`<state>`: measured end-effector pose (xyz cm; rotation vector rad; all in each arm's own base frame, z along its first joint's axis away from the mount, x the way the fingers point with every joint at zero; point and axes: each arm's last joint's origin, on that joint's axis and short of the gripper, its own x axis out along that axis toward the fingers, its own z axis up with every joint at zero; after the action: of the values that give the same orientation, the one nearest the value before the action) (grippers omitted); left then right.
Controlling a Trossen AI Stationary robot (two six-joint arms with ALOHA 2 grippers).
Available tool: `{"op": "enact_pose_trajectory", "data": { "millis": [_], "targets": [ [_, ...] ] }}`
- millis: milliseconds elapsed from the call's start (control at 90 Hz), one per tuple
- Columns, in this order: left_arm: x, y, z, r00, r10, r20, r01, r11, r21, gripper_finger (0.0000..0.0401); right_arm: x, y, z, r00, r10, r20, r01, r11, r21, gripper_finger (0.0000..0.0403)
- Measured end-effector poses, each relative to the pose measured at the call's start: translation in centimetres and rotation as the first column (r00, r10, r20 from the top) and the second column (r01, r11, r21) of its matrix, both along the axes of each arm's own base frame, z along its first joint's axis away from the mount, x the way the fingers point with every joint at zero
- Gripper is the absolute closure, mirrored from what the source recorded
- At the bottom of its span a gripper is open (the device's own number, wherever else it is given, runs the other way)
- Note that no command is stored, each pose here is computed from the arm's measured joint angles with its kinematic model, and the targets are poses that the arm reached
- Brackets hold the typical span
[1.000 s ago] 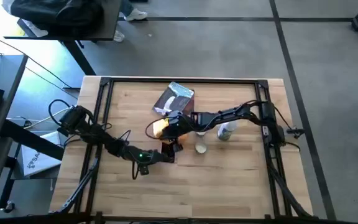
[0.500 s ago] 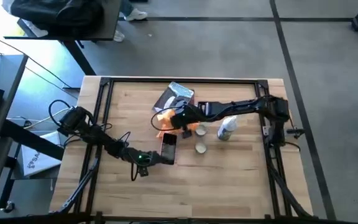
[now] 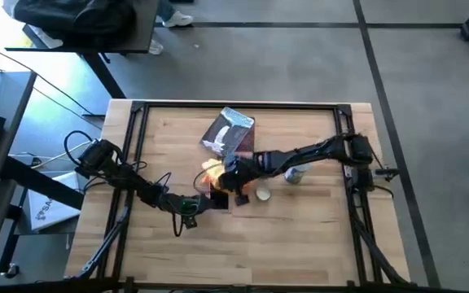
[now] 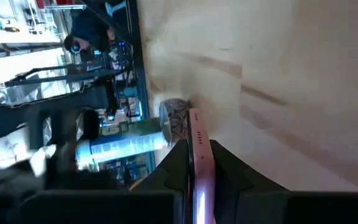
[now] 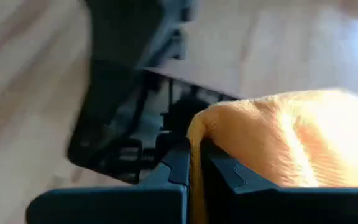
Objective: Apply microfiber cloth
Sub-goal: Wipe the pink phone with the orange microfiber cloth
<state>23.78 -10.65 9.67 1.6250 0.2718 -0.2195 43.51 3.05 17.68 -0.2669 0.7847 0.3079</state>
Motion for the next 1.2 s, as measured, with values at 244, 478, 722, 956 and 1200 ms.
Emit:
{"op": "enact_pose_trajectory", "data": {
  "millis": [244,478,722,956,1200],
  "targets": [
    [-0.1,-0.4,0.1,1.0,-0.024,0.015,0.023,0.999,0.023,0.0384,-0.3,4.3,-0.2,0.999,0.052,0.002,-0.052,0.997,0.062,0.0403],
    [-0.4,-0.9,0.2,0.999,-0.043,0.02,0.042,0.998,0.045,0.0384,-0.5,6.0,-0.2,1.0,-0.008,0.014,0.008,1.0,-0.008,0.0403],
    [-1.0,-2.1,0.2,0.997,-0.079,0.024,0.077,0.993,0.09,0.0384,-0.1,3.2,-0.2,0.999,-0.04,0.027,0.043,0.994,-0.105,0.0403],
    [-1.2,-2.8,0.3,0.993,-0.117,0.026,0.115,0.991,0.073,0.0384,0.5,-2.1,0.0,0.993,-0.11,0.053,0.118,0.976,-0.186,0.0403],
    [-1.0,-3.0,0.6,0.991,-0.129,0.036,0.126,0.99,0.061,0.0384,0.1,-7.0,0.2,0.981,-0.187,0.054,0.194,0.953,-0.233,0.0403]
  ]
}}
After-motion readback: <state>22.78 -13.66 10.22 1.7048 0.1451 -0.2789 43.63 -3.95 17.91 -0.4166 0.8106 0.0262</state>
